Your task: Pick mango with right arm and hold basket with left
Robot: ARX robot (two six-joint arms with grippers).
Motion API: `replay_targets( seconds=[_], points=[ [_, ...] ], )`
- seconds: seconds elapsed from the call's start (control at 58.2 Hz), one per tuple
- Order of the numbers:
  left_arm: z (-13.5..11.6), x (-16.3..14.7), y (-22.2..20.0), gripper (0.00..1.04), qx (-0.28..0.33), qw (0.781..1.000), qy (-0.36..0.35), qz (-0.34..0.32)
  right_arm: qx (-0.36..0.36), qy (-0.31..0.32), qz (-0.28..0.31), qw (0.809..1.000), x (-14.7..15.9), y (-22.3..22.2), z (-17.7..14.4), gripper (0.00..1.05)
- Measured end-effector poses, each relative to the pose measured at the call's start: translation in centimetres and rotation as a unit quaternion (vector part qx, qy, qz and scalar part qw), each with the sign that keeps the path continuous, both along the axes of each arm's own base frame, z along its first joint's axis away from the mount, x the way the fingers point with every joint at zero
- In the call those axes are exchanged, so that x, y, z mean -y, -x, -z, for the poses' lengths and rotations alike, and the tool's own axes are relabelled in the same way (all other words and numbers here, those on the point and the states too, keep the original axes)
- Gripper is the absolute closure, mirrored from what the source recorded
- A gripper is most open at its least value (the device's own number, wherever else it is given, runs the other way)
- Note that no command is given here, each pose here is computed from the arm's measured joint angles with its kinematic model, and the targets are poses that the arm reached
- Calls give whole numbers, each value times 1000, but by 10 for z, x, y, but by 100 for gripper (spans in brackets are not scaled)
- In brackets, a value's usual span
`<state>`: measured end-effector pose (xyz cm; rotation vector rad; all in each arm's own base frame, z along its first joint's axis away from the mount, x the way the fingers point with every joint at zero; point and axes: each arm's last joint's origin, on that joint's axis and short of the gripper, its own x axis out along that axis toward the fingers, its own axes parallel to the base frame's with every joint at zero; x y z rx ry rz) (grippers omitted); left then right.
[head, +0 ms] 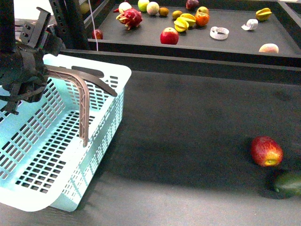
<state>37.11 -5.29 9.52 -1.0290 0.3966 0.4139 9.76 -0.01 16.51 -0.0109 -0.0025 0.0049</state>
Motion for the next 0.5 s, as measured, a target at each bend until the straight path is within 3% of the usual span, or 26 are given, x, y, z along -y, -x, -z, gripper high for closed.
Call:
replay_targets(
  seconds=[0.172,0.361,0.498],
  points=[
    [-3,8,3,99,-4,999,-2,44,0,0,0,1000,0,0,0,8],
    [-17,32,24,99,7,988,-56,141,0,0,0,1000,0,0,0,8],
    [-34,54,44,99,28,966,-111,230,0,0,0,1000,0,0,0,8]
  ],
)
